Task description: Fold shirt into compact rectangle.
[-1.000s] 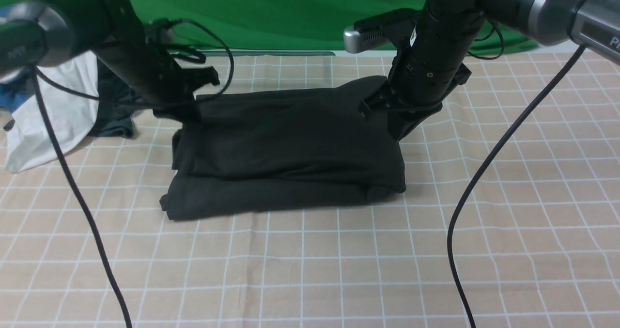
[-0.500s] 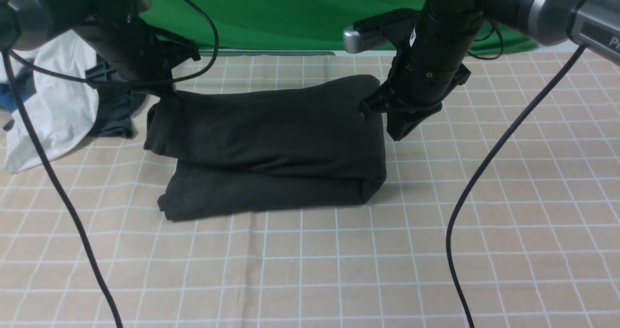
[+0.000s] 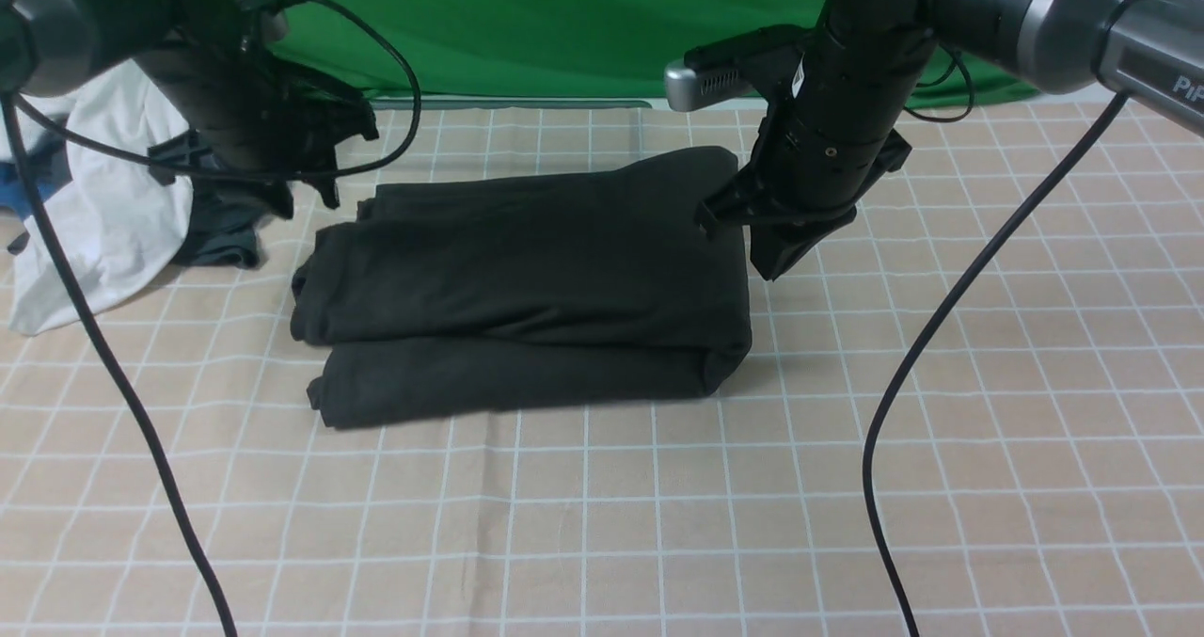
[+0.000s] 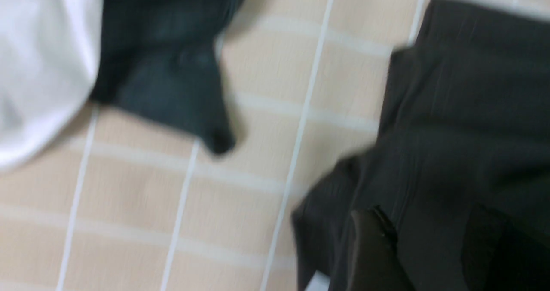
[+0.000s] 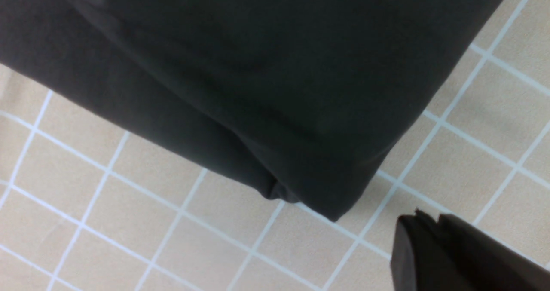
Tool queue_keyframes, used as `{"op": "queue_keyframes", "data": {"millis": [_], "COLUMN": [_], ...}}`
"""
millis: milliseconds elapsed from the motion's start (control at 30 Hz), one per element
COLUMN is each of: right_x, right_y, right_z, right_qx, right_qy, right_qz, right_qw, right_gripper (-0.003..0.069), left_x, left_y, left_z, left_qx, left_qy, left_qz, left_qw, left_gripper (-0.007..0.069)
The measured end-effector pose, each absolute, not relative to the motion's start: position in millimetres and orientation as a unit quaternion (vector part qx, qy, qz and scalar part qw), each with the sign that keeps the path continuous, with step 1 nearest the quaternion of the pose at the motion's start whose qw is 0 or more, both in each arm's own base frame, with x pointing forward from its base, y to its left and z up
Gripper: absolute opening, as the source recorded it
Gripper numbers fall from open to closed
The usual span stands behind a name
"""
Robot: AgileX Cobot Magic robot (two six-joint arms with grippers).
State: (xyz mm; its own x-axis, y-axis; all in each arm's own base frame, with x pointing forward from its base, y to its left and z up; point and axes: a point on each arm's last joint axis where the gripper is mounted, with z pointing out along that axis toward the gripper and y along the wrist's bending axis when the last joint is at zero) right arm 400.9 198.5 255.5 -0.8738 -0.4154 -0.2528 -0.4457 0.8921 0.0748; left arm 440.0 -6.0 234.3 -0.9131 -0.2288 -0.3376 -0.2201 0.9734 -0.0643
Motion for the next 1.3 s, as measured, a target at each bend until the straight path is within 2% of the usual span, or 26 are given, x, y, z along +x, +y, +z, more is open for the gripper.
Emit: {"op": "queue_keyframes", "data": {"millis": [200, 333, 567, 867, 967, 1067, 1100, 1300], "right_x": [400.8, 400.6, 400.4, 400.1, 399.9, 399.7, 399.7, 399.5], "right_y": [198.6, 198.6, 198.9, 198.8, 198.7, 198.6, 198.6, 198.0], "right_z": [255.5, 255.5, 255.4, 255.4, 255.3, 255.3, 255.3, 256.1], "right_qx": [-0.224, -0.224, -0.224, -0.224, -0.224, -0.224, -0.227, -0.243], "right_qy": [0.966, 0.966, 0.966, 0.966, 0.966, 0.966, 0.966, 0.962], "right_qz": [0.065, 0.065, 0.065, 0.065, 0.065, 0.064, 0.064, 0.062], "right_qw": [0.115, 0.114, 0.114, 0.113, 0.111, 0.110, 0.110, 0.111], "right_gripper": [0.0091, 0.0092, 0.0106, 0.0113, 0.0119, 0.0123, 0.0123, 0.0123], "left_x": [421.9, 418.8, 422.2, 422.3, 421.0, 418.2, 417.8, 412.7], "left_y": [-5.6, -6.5, -8.5, -8.8, -9.0, -11.0, -11.0, -9.3], "left_z": [213.5, 200.7, 194.6, 173.9, 171.8, 171.5, 171.5, 192.9], "left_qx": [-0.116, -0.118, -0.117, -0.107, -0.105, -0.092, -0.089, -0.082], "left_qy": [0.988, 0.988, 0.986, 0.991, 0.992, 0.994, 0.995, 0.995], "left_qz": [-0.002, -0.007, -0.020, -0.016, -0.016, -0.024, -0.024, -0.016], "left_qw": [0.099, 0.097, 0.114, 0.075, 0.065, 0.048, 0.046, 0.062], "left_gripper": [0.0304, 0.0304, 0.0304, 0.0298, 0.0250, 0.0081, 0.0056, 0.0044]}}
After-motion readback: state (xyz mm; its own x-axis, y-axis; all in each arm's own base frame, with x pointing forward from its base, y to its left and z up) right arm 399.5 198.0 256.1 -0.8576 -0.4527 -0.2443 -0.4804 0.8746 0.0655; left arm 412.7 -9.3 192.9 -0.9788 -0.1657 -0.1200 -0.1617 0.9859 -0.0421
